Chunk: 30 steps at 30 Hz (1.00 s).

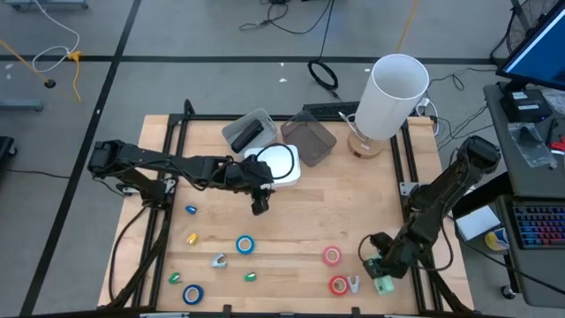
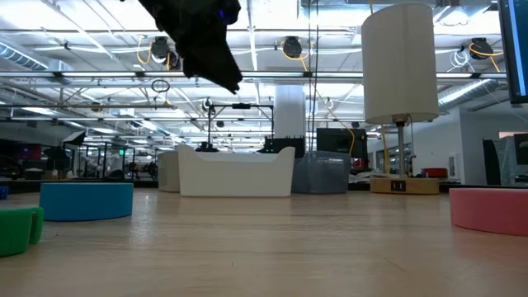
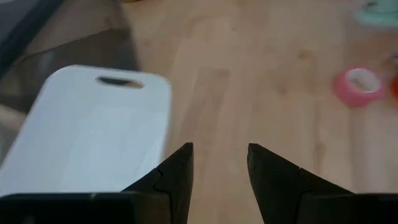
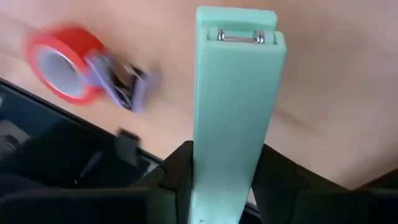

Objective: Pick and place Stapler, Stapler remover, tape
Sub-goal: Put the large light blue stapler into the gray bin

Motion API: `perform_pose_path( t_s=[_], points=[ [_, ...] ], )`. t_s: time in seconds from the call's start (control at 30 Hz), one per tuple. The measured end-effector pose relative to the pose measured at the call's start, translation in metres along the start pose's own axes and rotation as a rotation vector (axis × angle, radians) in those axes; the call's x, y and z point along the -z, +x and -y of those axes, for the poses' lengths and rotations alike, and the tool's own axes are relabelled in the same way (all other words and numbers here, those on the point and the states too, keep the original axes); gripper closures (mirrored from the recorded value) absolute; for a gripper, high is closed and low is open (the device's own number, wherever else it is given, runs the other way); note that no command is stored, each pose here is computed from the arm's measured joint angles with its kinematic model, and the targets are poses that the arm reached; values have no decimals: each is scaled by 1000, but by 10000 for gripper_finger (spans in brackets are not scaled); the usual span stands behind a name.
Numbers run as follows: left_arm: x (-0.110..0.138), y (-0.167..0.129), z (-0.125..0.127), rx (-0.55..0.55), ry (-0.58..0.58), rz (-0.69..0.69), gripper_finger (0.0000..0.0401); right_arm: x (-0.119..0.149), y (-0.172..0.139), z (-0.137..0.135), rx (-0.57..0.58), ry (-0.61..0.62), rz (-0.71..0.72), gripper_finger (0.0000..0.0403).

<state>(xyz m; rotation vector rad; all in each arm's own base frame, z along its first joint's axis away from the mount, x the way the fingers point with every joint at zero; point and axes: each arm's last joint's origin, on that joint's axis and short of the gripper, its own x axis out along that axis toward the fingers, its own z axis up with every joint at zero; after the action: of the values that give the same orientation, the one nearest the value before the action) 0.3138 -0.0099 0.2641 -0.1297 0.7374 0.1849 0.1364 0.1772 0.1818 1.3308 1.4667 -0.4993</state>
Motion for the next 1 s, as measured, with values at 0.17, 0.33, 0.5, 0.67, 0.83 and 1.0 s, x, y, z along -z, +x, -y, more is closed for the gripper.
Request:
perform_pose_path(
  t_s=[0.17, 0.33, 0.5, 0.67, 0.83, 1.0],
  points=[
    [-5, 0, 3, 80, -1, 41, 252, -19, -29, -12, 25, -81, 80, 285],
    [-8, -1, 4, 95, -9, 74, 252, -42, -57, -31, 65, -213, 150, 285],
    [-8, -1, 4, 97, -39, 73, 251, -66, -81, -54, 86, -349, 236, 285],
    [-9, -1, 5, 100, -40, 78, 251, -91, -100, -80, 125, -458, 279, 285],
    [-14, -2, 9, 121, -55, 135, 251, -116, -108, -104, 175, -554, 284, 285],
    [-17, -3, 10, 140, -97, 162, 251, -135, -114, -127, 188, -641, 293, 285]
  ],
)
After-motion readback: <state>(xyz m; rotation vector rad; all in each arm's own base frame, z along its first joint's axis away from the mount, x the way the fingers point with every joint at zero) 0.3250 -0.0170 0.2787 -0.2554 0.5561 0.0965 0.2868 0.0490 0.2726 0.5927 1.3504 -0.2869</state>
